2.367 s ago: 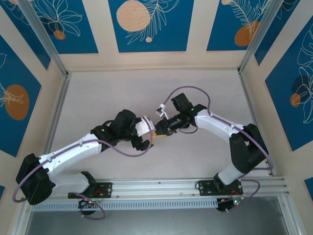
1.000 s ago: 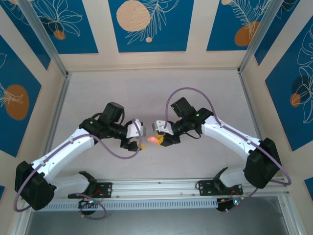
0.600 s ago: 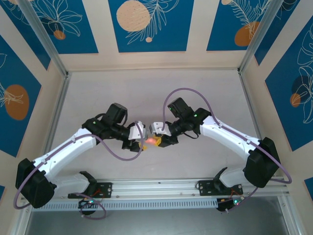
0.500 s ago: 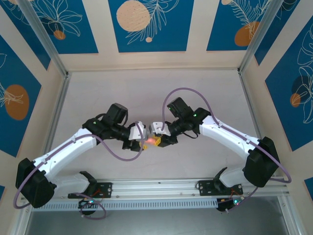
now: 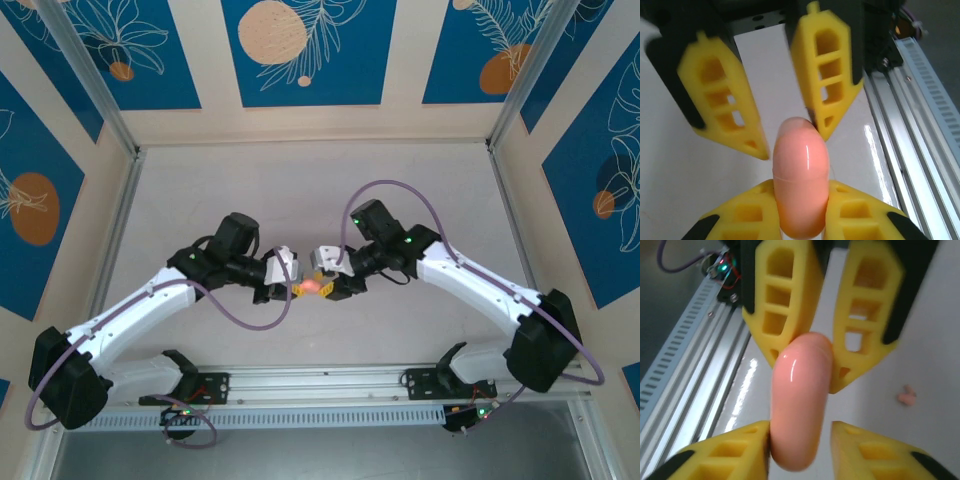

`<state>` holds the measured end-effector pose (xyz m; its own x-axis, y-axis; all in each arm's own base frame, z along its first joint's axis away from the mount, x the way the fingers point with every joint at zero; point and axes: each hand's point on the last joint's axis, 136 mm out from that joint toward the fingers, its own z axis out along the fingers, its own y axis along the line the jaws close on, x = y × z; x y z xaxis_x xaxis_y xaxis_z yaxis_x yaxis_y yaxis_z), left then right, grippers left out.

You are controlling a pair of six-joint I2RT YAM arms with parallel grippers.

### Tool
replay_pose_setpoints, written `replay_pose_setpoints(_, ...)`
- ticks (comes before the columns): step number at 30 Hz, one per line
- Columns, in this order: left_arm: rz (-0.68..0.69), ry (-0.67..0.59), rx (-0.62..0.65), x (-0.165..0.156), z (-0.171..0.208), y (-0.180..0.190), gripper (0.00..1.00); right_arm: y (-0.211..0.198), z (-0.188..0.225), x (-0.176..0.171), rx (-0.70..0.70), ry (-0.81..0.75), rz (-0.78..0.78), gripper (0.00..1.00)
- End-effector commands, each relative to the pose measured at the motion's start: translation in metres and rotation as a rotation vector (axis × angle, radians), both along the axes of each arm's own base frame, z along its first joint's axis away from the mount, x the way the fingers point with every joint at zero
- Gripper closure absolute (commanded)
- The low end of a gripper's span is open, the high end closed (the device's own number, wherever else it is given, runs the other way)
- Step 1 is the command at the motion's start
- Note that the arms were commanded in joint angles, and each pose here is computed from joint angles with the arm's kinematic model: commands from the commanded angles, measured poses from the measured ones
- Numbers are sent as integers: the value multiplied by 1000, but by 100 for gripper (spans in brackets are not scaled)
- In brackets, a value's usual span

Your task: Insert the wireless bluetooth earbuds into the charging case

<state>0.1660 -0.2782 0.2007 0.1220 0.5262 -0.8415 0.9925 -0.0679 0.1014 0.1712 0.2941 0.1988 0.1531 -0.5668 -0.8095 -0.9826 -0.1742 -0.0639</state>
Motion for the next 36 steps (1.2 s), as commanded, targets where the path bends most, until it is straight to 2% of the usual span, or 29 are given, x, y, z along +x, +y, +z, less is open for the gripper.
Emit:
replay_pose_setpoints(1, 89, -6, -152, 12, 14, -9, 88, -8, 29, 10, 160, -37, -80, 54)
replay_pose_setpoints(4, 149, 30, -288, 18, 23, -15, 88, -22, 38, 9, 285, -34, -122, 41)
replay_pose_setpoints(7, 164, 73, -385, 17, 29, -18, 88, -30, 42, 6, 370, -32, -134, 34)
replay_pose_setpoints(12, 162, 100, -474, 15, 37, -19, 88, -29, 48, -5, 411, 51, -81, 33)
replay_pose_setpoints(16, 141, 102, -490, 12, 40, -20, 88, -25, 50, -8, 420, 110, -36, 35)
replay_pose_setpoints(25, 108, 111, -511, 8, 47, -22, 87, -14, 59, -5, 433, 193, 48, 46)
replay_pose_setpoints(30, 105, 117, -519, 7, 49, -22, 87, -12, 62, -5, 429, 207, 81, 62)
replay_pose_setpoints(33, 105, 116, -524, 7, 51, -22, 83, -11, 61, -4, 419, 210, 85, 72)
replay_pose_setpoints(36, 105, 113, -519, 7, 52, -21, 82, -13, 62, -4, 407, 195, 87, 78)
